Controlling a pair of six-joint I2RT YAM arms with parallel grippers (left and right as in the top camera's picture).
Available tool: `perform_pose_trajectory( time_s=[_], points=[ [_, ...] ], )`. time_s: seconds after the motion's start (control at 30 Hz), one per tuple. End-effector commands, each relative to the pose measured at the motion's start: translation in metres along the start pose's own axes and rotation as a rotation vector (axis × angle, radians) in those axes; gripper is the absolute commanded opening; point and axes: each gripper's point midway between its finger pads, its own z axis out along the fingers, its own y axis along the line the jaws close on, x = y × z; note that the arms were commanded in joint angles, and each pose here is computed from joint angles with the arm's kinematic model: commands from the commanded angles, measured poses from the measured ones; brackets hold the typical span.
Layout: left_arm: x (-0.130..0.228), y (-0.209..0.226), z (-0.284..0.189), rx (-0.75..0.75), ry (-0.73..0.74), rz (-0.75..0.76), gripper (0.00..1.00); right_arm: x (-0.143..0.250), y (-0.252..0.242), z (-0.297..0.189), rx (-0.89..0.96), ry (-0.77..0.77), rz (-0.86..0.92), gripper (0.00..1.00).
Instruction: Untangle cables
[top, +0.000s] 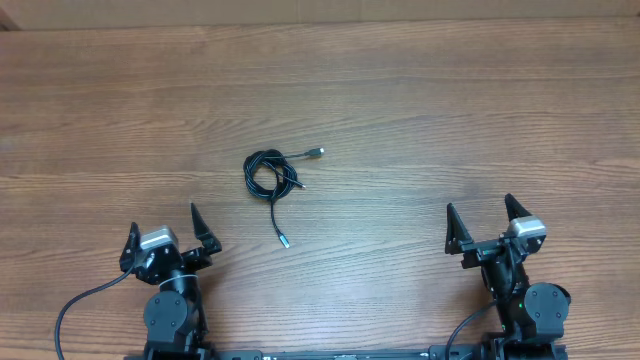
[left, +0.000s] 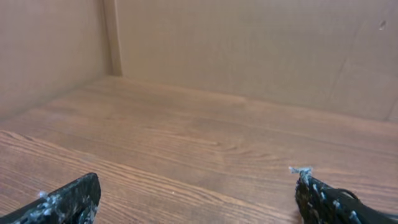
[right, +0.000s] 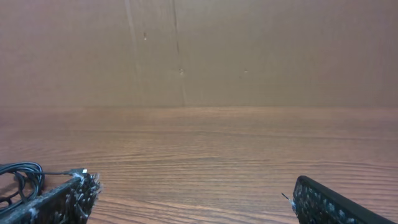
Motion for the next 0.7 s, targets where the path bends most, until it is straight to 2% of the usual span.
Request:
perform_pose_trajectory(
  time_s=[0.0,0.17,0.27,0.43,0.47,0.67],
  points=[
    [-0.001,-0.002,-0.001,0.009,-0.005,0.002,1.00,0.002,-0.004,0.000,0.017,-0.002,0.047,1.00],
    [-0.004,-0.024,-0.002,0.137,-0.013,-0.005,1.00,0.002,-0.003,0.000,0.013,-0.002,0.048,1.00],
    [-0.019,-0.041,-0.008,0.242,-0.038,-0.014,1.00,0.002,0.002,-0.001,-0.013,0.009,0.093,1.00],
    [-0.074,-0.063,-0.033,0.394,-0.094,-0.025,0.99,-0.016,0.008,-0.009,-0.023,0.037,0.103,1.00],
    [-0.095,-0.065,-0.043,0.418,-0.110,-0.027,1.00,-0.024,0.009,-0.013,-0.023,0.041,0.104,1.00],
    [-0.148,-0.065,-0.061,0.421,-0.027,-0.003,1.00,-0.074,0.019,-0.041,-0.020,0.066,0.110,1.00]
  ],
)
